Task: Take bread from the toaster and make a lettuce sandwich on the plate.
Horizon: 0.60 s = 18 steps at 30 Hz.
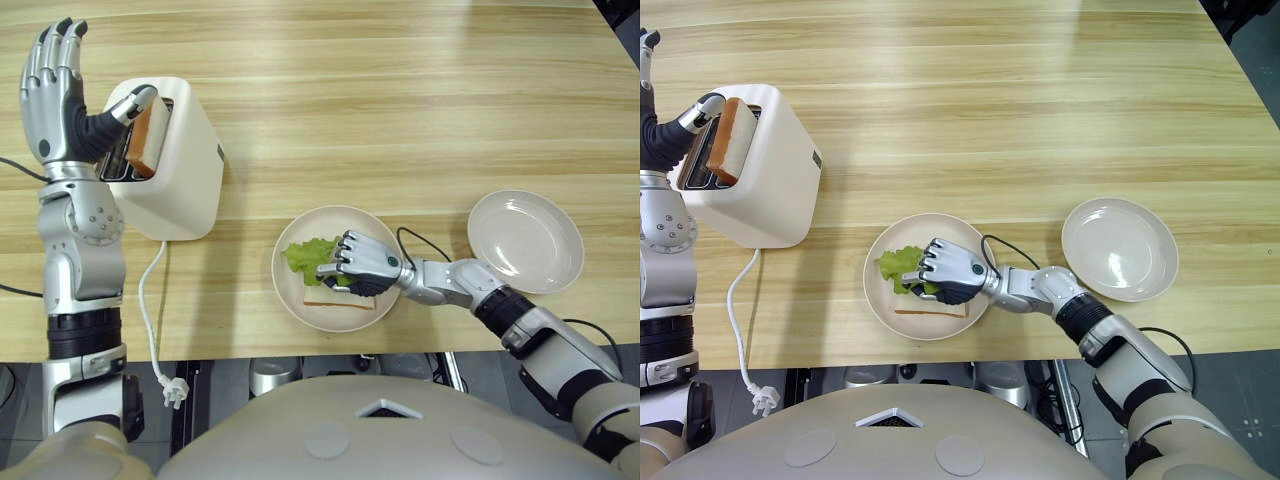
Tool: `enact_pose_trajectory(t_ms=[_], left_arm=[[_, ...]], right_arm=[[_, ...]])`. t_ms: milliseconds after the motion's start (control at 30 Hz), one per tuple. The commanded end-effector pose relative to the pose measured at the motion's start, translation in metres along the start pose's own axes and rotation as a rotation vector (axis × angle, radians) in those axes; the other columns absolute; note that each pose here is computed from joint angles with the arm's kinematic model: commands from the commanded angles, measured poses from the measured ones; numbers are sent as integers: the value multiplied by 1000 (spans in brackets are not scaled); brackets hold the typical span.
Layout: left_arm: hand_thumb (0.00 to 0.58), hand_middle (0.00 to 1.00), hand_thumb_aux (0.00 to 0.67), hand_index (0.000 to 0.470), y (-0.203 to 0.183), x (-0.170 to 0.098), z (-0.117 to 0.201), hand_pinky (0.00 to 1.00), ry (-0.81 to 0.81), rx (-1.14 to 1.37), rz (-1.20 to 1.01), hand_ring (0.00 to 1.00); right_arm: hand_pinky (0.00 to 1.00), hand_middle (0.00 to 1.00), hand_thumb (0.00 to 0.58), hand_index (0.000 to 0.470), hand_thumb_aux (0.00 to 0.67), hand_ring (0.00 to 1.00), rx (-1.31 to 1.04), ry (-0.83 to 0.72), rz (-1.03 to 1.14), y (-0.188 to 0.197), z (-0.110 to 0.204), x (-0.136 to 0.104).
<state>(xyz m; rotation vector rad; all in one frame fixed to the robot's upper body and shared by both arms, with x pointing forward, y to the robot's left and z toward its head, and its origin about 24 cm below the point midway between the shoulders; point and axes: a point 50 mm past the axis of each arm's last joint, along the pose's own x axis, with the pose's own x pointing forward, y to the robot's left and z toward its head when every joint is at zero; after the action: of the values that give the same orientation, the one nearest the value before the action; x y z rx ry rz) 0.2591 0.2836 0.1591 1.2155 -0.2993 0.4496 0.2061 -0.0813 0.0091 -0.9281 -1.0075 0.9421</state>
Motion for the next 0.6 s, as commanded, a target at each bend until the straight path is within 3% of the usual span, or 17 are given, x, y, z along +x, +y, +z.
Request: enact_pose_trajectory(t_ms=[33, 267, 300, 333, 367, 400, 600], left_arm=[[0, 0, 0, 0, -3, -1, 0, 0, -1, 7, -14, 0], [0, 0, 0, 0, -4, -2, -1, 0, 4, 6, -22, 0], [0, 0, 0, 0, -5, -2, -1, 0, 5, 6, -23, 0], [0, 0, 0, 0, -5, -2, -2, 0, 5, 6, -23, 0], [0, 0, 0, 0, -5, -2, -2, 0, 6, 6, -23, 0], [0, 0, 0, 0, -5, -2, -2, 0, 8, 6, -23, 0], [0, 0, 0, 0, -3, -1, -6, 0, 15, 38, -9, 0]], right_arm=[[1000, 1000, 580, 460, 670, 1000, 5, 43, 23, -1, -6, -7], [1000, 1000, 580, 456, 665, 1000, 15, 92, 78, 7, -8, -17], [557, 557, 506, 296, 431, 557, 16, 98, 83, 7, -9, -19], [188, 188, 340, 164, 239, 188, 20, 101, 85, 7, -9, -19], [27, 27, 31, 13, 18, 27, 24, 100, 86, 7, -9, -20], [0, 0, 0, 0, 0, 0, 25, 98, 89, 7, -8, -21], [0, 0, 0, 0, 0, 0, 12, 106, 84, 5, -7, -23]])
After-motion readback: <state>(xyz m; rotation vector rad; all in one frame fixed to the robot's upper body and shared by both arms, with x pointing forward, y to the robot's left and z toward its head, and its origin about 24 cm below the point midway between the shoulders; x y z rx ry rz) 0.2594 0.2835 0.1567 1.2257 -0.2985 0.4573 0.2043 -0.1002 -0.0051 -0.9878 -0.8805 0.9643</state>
